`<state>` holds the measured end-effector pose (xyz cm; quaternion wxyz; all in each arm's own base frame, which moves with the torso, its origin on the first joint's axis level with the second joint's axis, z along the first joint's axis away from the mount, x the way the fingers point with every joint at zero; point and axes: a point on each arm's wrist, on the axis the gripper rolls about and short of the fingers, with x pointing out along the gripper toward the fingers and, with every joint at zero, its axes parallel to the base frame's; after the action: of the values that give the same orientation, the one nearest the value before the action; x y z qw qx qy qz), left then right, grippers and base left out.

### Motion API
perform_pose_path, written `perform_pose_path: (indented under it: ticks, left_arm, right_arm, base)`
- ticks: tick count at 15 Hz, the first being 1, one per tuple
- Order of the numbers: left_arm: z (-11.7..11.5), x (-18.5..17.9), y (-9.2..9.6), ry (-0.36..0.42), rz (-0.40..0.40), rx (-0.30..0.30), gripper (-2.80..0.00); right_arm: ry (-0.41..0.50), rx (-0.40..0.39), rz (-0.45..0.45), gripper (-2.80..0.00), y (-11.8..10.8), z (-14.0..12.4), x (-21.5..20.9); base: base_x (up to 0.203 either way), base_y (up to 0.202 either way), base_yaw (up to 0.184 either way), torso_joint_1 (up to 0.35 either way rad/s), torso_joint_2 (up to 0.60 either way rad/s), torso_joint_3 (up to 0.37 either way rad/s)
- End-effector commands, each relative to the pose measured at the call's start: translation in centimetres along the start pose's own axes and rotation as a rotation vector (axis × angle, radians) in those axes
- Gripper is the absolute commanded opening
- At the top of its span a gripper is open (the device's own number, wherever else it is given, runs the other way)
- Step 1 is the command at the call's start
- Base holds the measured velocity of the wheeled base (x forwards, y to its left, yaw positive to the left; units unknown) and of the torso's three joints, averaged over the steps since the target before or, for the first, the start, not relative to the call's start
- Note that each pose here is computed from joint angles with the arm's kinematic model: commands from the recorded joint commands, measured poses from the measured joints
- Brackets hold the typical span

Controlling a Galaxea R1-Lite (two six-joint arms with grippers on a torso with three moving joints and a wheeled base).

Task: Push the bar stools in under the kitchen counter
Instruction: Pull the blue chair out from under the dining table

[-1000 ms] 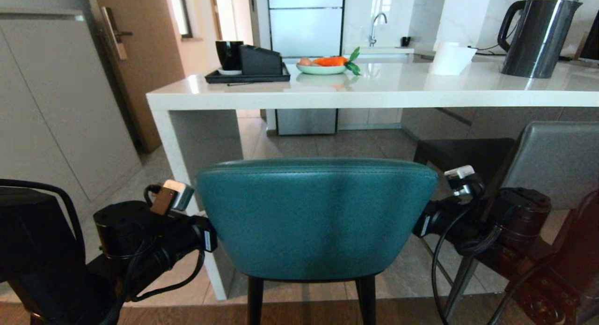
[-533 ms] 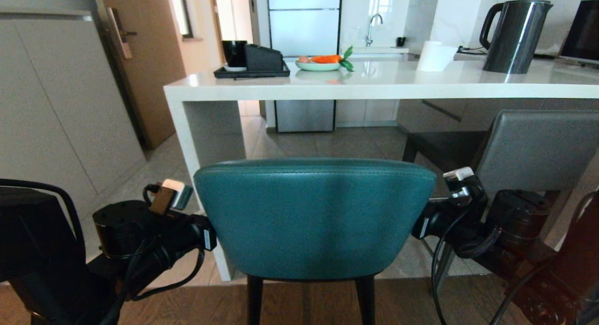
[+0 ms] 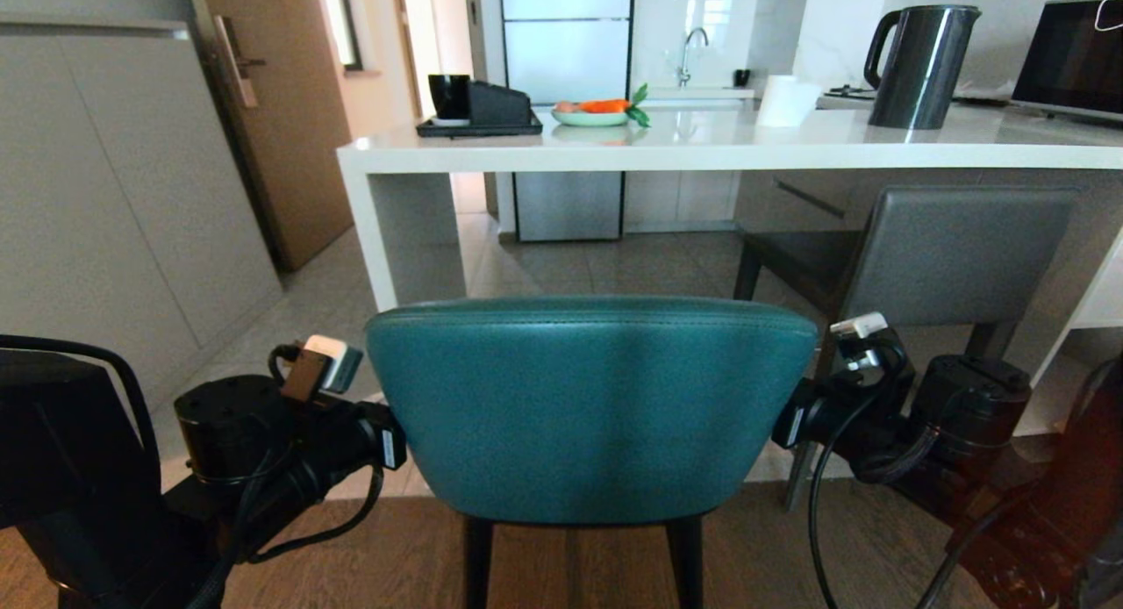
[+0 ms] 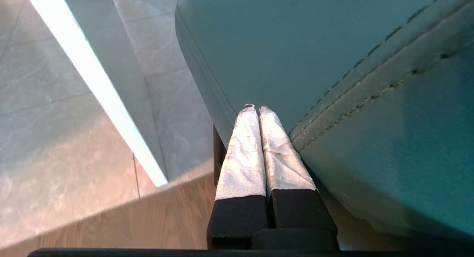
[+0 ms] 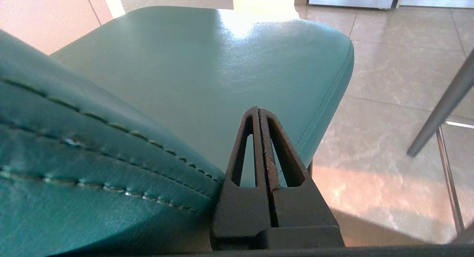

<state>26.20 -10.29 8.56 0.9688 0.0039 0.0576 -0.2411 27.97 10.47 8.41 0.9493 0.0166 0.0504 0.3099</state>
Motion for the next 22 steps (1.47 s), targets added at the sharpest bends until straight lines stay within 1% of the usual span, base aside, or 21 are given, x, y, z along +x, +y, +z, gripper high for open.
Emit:
perform_pose_path:
  ticks: [1, 2, 6, 10, 12, 14, 17, 20, 22]
  left_arm:
    - [-0.1, 0.0, 0.0, 0.001, 0.000, 0.000, -2.80]
    - [-0.2, 0.0, 0.0, 0.006, 0.005, -0.001, -2.80]
    - [-0.2, -0.1, 0.2, 0.004, 0.011, -0.001, -2.80]
    - [0.1, -0.1, 0.3, -0.006, 0.018, -0.002, -2.80]
    - [-0.4, 0.3, 0.6, 0.005, 0.025, -0.004, -2.80]
    - [-0.8, 1.5, 0.8, 0.006, 0.029, -0.003, -2.80]
    - [-0.9, 3.0, 1.0, -0.011, 0.028, -0.001, -2.80]
    - [-1.0, 2.8, 1.1, -0.004, 0.029, -0.004, -2.80]
    - [-0.9, 2.3, 1.2, -0.004, 0.037, -0.005, -2.80]
  right_arm:
    - [-0.004, -0.001, 0.006, -2.80, 0.1, 0.0, 0.0]
    - [-0.005, -0.003, 0.006, -2.80, 0.1, 0.0, 0.1]
    - [-0.008, -0.003, 0.003, -2.80, 0.1, 0.1, -0.1]
    - [-0.033, -0.009, 0.000, -2.80, 0.2, 0.8, -0.3]
    - [-0.018, -0.001, -0.002, -2.80, 0.1, 0.4, -0.2]
    - [-0.012, 0.018, 0.002, -2.80, -0.1, 0.0, 0.4]
    - [-0.048, 0.014, -0.002, -2.80, -0.8, 0.1, 2.5]
    - [-0.040, 0.015, 0.004, -2.80, -0.7, -0.2, 2.7]
    - [-0.041, 0.012, 0.023, -2.80, 0.0, -0.1, 2.9]
  base:
    - [-0.173, 0.000, -0.003, 0.002, 0.00, 0.002]
    - [-0.124, 0.000, -0.004, -0.007, 0.00, 0.008]
    - [0.000, 0.000, 0.000, 0.000, 0.00, 0.000]
    - [0.000, 0.000, 0.000, 0.000, 0.00, 0.000]
    - [0.000, 0.000, 0.000, 0.000, 0.00, 0.000]
    - [0.000, 0.000, 0.000, 0.000, 0.00, 0.000]
    - [0.000, 0.000, 0.000, 0.000, 0.00, 0.000]
    - [0.000, 0.000, 0.000, 0.000, 0.00, 0.000]
    - [0.000, 0.000, 0.000, 0.000, 0.00, 0.000]
